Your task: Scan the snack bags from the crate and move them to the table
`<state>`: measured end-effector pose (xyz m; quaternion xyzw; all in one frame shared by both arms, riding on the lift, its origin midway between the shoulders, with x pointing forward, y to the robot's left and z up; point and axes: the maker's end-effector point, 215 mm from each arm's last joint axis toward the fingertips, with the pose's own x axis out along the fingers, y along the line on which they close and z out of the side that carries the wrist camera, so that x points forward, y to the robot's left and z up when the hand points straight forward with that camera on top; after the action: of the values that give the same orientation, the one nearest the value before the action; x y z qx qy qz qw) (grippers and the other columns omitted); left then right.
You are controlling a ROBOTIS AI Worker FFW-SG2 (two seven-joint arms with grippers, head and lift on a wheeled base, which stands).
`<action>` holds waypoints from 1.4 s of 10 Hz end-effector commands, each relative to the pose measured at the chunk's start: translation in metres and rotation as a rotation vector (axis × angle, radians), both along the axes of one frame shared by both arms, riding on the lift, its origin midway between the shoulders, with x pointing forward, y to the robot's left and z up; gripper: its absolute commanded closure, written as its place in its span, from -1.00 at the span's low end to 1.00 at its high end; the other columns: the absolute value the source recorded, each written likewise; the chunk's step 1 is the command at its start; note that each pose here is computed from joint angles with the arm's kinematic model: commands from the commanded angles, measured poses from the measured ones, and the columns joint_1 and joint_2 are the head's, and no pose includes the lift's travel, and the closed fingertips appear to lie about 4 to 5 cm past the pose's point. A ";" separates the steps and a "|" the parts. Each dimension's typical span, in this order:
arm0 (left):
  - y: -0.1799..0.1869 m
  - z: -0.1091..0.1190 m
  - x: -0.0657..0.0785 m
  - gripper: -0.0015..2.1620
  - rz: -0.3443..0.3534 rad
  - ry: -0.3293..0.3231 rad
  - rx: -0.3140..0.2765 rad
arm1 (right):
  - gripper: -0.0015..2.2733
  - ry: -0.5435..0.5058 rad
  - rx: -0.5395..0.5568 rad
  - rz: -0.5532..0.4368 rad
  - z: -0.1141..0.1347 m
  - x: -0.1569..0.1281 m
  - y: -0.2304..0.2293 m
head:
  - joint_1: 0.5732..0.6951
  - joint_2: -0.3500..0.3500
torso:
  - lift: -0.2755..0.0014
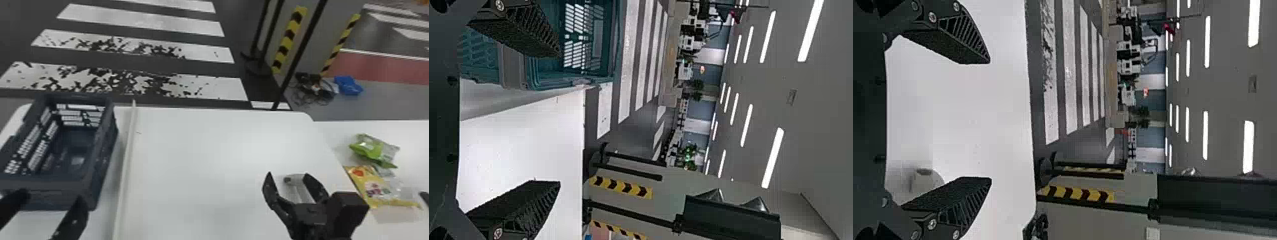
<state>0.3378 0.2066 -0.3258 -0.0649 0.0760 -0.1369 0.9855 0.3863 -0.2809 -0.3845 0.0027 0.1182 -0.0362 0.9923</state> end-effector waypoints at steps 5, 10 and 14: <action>-0.020 -0.040 -0.013 -0.92 -0.003 0.104 0.010 | -0.85 0.110 -0.013 0.092 -0.033 -0.057 0.070 | 1.00 -0.06 | 0.30; -0.026 -0.065 -0.042 -0.92 -0.029 0.174 -0.006 | -0.85 0.035 -0.002 0.046 -0.003 -0.104 0.053 | 1.00 -0.20 | 0.30; -0.023 -0.060 -0.040 -0.92 -0.019 0.154 -0.016 | -0.85 -0.017 0.010 0.027 0.011 -0.106 0.051 | 1.00 -0.29 | 0.30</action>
<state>0.2975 0.1837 -0.3873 -0.0837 0.1547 -0.1415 0.9742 0.2801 -0.2304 -0.3751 0.0049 0.1150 -0.0224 0.9931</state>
